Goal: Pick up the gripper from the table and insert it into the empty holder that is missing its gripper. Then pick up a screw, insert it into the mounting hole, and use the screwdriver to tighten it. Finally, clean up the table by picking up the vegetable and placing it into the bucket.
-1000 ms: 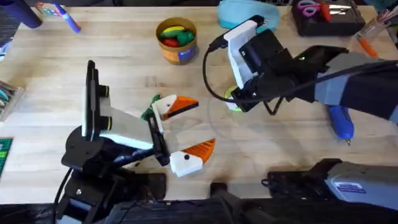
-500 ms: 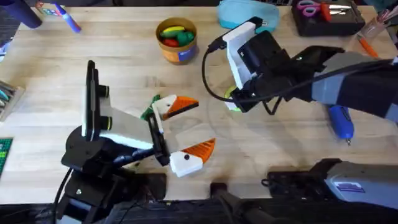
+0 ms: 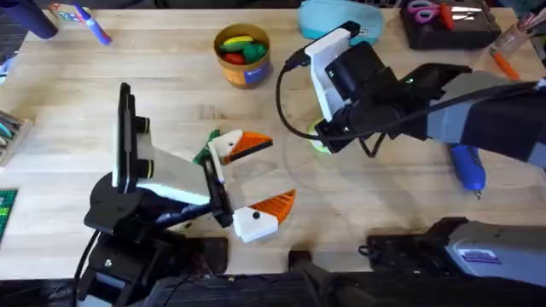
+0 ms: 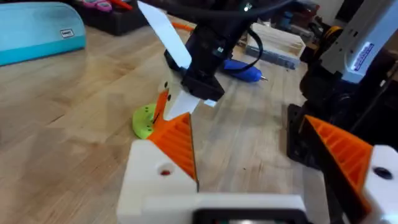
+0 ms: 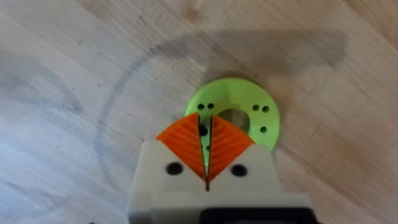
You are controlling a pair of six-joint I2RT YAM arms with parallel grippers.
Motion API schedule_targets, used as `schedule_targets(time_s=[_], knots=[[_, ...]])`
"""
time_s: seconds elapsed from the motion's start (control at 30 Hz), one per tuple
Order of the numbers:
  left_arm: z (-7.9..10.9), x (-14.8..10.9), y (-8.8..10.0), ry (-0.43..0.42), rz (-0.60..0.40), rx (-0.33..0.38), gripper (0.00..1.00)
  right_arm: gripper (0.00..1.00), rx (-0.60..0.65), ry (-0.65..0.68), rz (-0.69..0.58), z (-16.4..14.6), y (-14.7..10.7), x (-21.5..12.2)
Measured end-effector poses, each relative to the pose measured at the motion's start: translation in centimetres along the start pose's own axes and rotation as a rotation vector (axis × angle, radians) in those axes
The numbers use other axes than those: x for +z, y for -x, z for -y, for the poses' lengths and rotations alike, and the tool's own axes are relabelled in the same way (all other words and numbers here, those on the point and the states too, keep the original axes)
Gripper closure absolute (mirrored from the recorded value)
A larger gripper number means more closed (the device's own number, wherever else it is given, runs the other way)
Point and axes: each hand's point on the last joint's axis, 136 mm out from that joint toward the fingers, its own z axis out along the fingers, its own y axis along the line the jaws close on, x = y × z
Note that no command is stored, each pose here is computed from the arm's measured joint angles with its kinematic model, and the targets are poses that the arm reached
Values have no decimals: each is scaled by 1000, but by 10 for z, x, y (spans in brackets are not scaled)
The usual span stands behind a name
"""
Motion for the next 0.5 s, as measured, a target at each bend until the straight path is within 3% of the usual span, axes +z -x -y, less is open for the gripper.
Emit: schedule_targets(time_s=[0.5], knots=[[0, 0, 0, 0, 0, 0, 14, 994, 0, -5, -2, 1, 0, 0]])
